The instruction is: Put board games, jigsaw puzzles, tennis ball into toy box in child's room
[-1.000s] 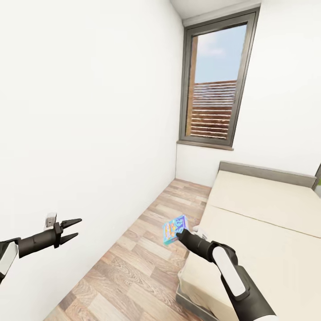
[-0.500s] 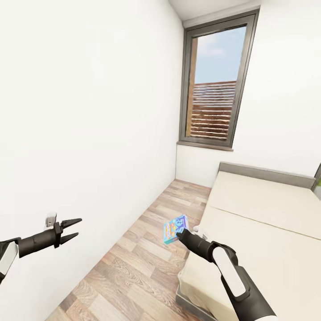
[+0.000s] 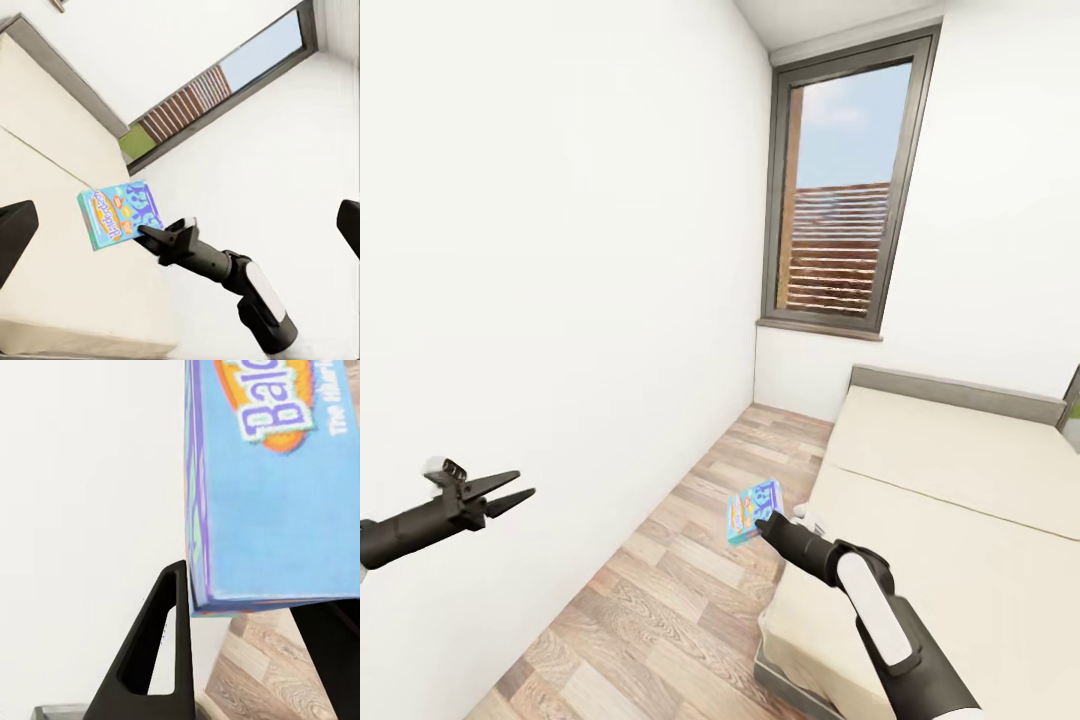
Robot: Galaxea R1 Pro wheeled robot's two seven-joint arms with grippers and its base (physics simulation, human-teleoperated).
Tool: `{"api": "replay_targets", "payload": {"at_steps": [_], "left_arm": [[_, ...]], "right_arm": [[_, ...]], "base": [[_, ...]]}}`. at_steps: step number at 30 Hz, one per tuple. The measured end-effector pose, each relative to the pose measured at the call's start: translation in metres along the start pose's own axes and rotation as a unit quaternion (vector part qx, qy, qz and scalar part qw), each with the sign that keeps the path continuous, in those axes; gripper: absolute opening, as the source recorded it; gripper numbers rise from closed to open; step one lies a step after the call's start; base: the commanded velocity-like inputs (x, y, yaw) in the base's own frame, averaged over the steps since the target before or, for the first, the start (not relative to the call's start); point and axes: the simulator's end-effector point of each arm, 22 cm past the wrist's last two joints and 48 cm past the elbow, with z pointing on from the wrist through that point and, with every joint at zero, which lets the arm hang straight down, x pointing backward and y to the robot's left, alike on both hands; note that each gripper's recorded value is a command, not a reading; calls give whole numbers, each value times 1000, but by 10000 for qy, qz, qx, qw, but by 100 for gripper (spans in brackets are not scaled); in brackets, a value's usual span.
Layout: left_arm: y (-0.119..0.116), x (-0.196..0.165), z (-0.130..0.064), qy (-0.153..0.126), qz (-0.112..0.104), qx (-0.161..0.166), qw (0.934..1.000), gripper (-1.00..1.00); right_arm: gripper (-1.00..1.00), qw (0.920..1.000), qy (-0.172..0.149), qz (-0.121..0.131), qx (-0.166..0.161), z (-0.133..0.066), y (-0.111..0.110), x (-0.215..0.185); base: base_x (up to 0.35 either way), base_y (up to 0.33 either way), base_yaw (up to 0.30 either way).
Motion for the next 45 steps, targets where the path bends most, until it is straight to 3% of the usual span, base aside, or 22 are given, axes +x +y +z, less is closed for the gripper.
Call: {"api": "replay_targets", "payload": {"at_steps": [13, 45], "left_arm": [[-10, 4, -1, 63, 48, 133, 9999, 100], [-4, 9, 2, 109, 22, 50, 9999, 100]], "right_arm": [[-100, 9999, -62, -75, -49, -3, 8, -6], [-100, 10000, -43, -72, -23, -2, 6, -4]], "base": [[-32, -44, 29], [-143, -282, 281]]}}
